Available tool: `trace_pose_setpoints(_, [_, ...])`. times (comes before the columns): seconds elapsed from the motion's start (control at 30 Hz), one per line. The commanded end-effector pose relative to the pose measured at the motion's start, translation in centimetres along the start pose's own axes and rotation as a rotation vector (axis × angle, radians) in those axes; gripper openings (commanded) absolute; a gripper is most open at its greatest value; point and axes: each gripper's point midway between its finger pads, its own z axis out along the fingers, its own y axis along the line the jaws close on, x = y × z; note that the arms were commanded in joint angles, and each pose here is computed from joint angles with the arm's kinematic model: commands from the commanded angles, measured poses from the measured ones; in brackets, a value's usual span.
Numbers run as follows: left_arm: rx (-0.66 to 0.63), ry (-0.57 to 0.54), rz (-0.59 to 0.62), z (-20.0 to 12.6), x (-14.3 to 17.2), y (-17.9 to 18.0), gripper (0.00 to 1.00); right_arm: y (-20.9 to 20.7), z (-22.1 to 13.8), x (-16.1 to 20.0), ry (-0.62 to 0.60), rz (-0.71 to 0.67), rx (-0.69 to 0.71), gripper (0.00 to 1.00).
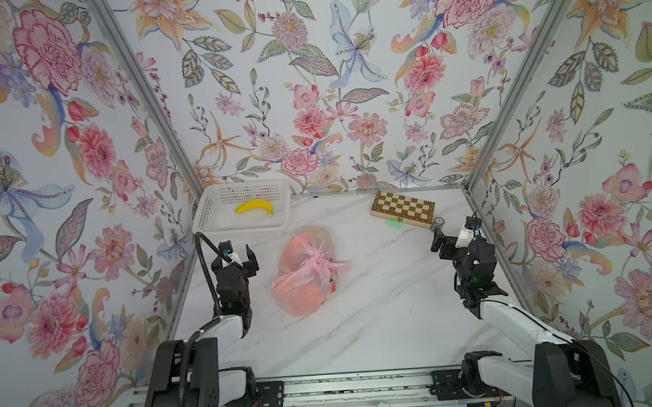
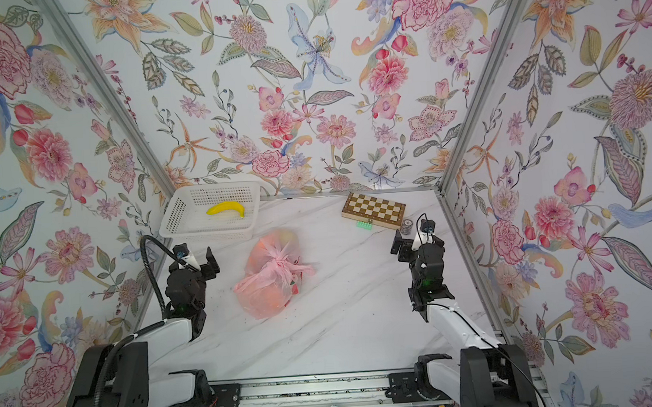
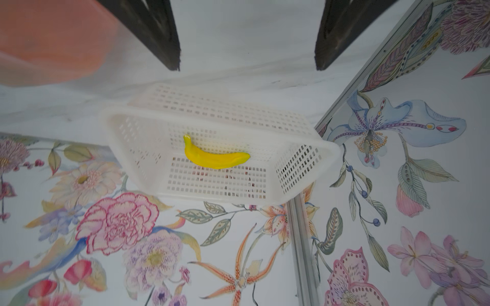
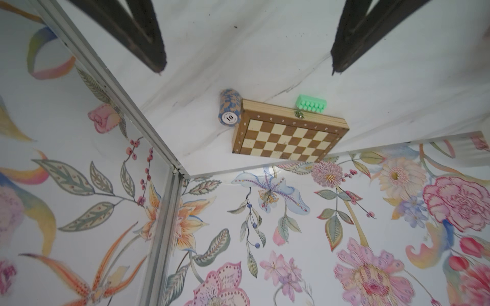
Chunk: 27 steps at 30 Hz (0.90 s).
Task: Untie the knot of the plastic bag and take out the fruit
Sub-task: Untie the plastic bag at the center of the table.
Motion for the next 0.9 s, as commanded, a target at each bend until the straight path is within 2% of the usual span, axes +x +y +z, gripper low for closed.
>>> trace_pose_setpoints(0.0, [-0.014,0.121,-0.133,-0.1,-0.1,-0.2,0.78,2.9,-1.7,1.0,0.200,0.073,-0.103,0.98])
trace_pose_setpoints(0.17, [0.080,0.269,-0.321,0.1,-2.8,-3.3,0.72,9.2,-4.0,-1.9,0.275,0.163,-0.324,0.90])
trace_pose_setpoints(0.4, [0.262,0.416,-0.377,-1.5,-5.1,-9.4,0.61,16.4,-5.7,-2.2,0.441,0.268,-0.510,0.82])
trace_pose_setpoints(0.53, [0.342,0.508,-0.341,-2.4,-4.9,-12.5,0.56,20.4,-6.1,-1.3,0.534,0.297,-0.588,0.76])
trace_pose_setpoints(0.63, [0.388,0.565,-0.289,-2.8,-4.2,-14.9,0.56,23.4,-6.3,-0.1,0.580,0.291,-0.632,0.75])
trace_pose_setpoints(0.87, [0.400,0.691,-0.207,-2.2,-0.9,-18.5,0.54,29.4,-5.4,3.5,0.673,0.276,-0.683,0.67])
